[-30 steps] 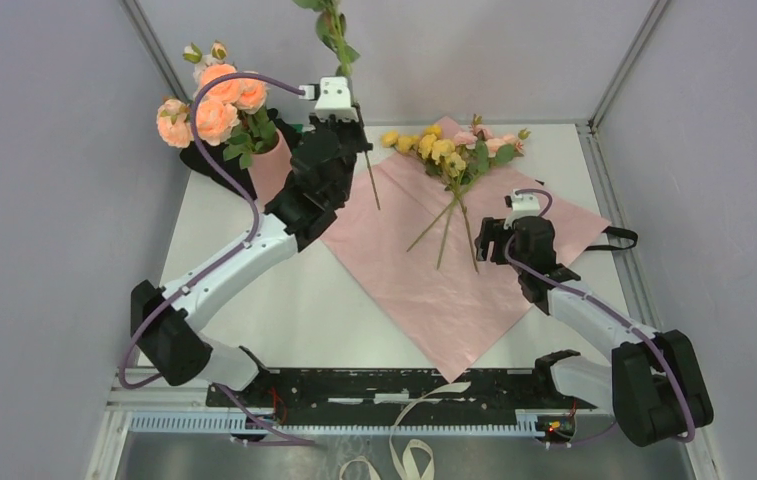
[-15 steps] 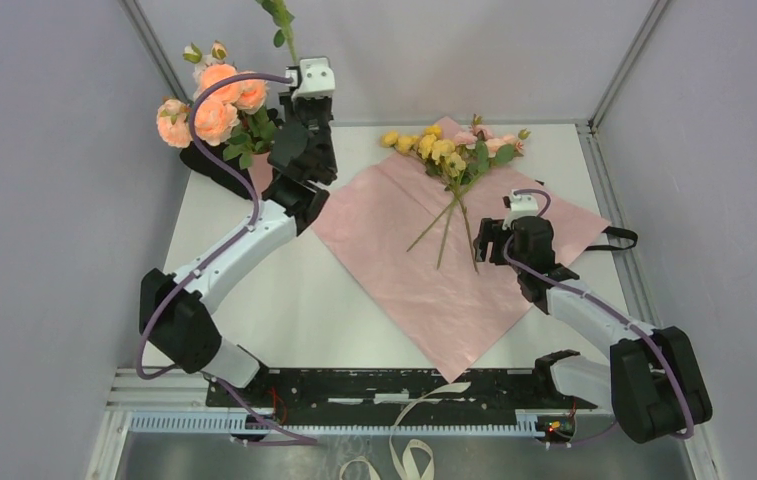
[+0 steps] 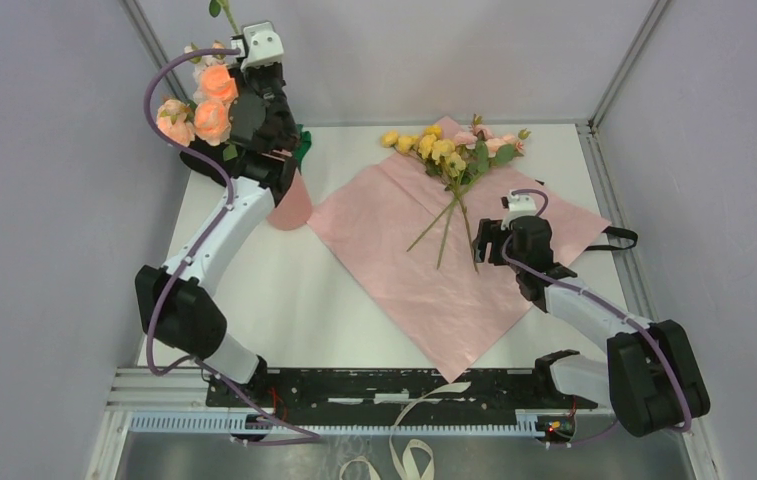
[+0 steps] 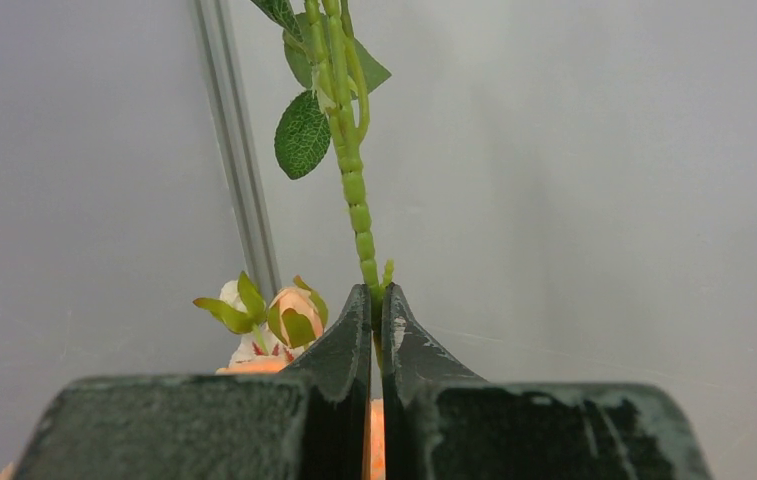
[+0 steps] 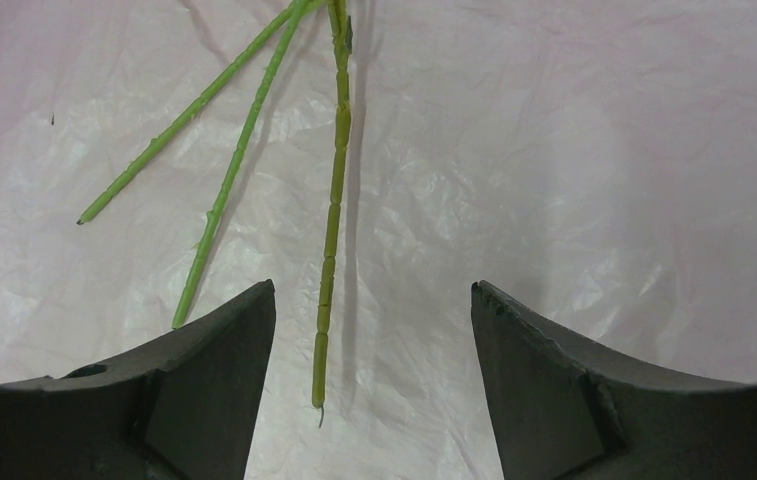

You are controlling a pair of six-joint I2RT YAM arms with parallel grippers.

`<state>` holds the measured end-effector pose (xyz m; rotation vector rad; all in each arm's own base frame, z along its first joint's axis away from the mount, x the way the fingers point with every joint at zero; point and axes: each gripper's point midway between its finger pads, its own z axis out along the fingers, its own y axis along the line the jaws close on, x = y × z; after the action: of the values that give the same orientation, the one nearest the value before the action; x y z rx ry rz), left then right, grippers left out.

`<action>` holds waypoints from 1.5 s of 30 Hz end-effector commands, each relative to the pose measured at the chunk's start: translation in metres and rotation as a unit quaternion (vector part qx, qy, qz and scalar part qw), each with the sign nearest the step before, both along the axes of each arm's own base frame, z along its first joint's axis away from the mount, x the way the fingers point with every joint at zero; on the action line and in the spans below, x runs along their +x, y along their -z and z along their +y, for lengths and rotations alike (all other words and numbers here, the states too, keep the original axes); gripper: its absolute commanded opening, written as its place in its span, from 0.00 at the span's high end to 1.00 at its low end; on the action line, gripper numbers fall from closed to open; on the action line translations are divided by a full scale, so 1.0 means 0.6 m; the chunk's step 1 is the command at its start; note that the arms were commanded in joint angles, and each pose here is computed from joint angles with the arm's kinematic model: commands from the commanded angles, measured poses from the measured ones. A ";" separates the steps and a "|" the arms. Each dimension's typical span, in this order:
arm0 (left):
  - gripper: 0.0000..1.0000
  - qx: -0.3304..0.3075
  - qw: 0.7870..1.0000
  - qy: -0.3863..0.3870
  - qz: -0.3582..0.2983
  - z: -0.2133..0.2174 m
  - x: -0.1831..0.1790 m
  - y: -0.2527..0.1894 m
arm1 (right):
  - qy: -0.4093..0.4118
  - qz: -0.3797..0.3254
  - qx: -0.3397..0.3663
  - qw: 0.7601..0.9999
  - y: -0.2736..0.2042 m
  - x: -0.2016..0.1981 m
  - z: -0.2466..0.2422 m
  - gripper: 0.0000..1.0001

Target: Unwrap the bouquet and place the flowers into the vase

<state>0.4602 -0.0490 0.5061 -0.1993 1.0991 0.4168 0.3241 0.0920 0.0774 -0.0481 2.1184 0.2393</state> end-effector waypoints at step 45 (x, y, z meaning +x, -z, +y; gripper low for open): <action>0.98 -0.086 0.987 -0.018 0.132 -0.007 -0.043 0.310 | -0.012 -0.011 0.006 1.000 -0.006 0.016 0.011 0.22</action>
<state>0.4432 -0.0609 0.3135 -0.2000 1.4368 0.4347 0.3223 0.0946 0.0663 -0.0649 2.1531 0.2484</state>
